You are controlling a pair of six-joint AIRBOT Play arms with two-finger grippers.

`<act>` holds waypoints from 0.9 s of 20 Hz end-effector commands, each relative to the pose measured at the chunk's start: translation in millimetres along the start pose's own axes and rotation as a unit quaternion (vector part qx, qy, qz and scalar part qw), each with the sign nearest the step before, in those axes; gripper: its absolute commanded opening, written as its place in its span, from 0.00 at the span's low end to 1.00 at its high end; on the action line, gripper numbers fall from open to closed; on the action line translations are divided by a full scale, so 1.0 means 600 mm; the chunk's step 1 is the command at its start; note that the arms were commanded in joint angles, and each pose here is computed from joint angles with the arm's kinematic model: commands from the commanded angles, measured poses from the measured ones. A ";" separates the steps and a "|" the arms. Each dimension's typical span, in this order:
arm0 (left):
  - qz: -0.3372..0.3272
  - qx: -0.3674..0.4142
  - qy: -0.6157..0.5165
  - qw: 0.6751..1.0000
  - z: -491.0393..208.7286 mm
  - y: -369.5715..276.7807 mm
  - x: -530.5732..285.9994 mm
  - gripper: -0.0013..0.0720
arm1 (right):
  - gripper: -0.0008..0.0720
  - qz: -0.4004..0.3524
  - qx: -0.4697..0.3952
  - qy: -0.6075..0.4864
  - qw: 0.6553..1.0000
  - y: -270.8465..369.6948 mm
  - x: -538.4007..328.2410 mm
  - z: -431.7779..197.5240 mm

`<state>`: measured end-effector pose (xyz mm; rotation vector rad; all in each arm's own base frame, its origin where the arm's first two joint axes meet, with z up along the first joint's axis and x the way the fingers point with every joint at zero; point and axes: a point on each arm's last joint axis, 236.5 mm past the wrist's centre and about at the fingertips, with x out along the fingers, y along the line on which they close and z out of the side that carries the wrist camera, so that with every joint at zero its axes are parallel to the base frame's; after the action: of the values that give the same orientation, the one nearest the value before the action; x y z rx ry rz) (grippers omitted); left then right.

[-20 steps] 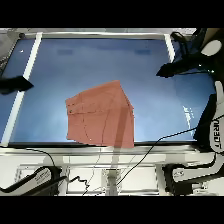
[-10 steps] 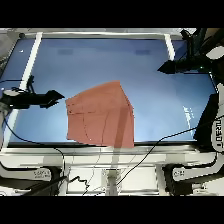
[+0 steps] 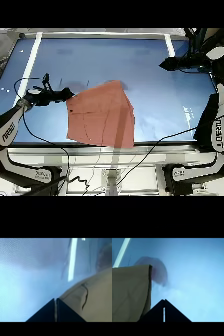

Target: Fold the clothes and pants, and hang the long-sleeved shirts on hangers.

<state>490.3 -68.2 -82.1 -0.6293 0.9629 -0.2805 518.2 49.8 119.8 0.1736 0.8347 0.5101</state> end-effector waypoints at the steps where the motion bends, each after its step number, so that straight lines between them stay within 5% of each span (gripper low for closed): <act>1: 0.012 0.062 -0.057 0.996 0.062 -0.029 0.005 0.05 | 0.02 -0.008 0.000 0.001 1.000 -0.009 0.004 -0.001; 5: -0.031 0.181 -0.074 0.980 0.104 -0.116 -0.034 0.05 | 0.02 0.011 0.048 0.057 0.997 -0.022 0.054 -0.054; 8: -0.004 0.227 -0.066 0.972 0.105 -0.110 -0.060 0.05 | 0.02 0.042 0.060 0.117 0.990 -0.007 0.113 -0.111; 9: 0.004 0.210 -0.046 0.977 0.092 -0.096 -0.062 0.19 | 0.02 0.051 0.060 0.132 0.988 0.004 0.135 -0.126; 10: 0.011 0.187 -0.022 0.982 0.077 -0.080 -0.063 0.60 | 0.07 0.057 0.059 0.142 0.986 0.017 0.155 -0.135; 11: 0.024 0.167 0.005 0.986 0.060 -0.060 -0.067 1.00 | 0.26 0.061 0.058 0.148 0.985 0.030 0.173 -0.142; 12: 0.039 0.154 0.031 0.987 0.043 -0.039 -0.073 0.97 | 0.41 0.062 0.053 0.149 0.986 0.040 0.190 -0.145; 18: 0.036 0.131 0.144 0.980 -0.037 -0.002 -0.105 0.94 | 0.43 0.048 0.024 0.130 0.990 0.069 0.241 -0.136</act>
<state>465.7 -51.5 -38.3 -0.2968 1.0720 -0.4128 516.5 143.2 -10.8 0.2140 1.1169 0.6217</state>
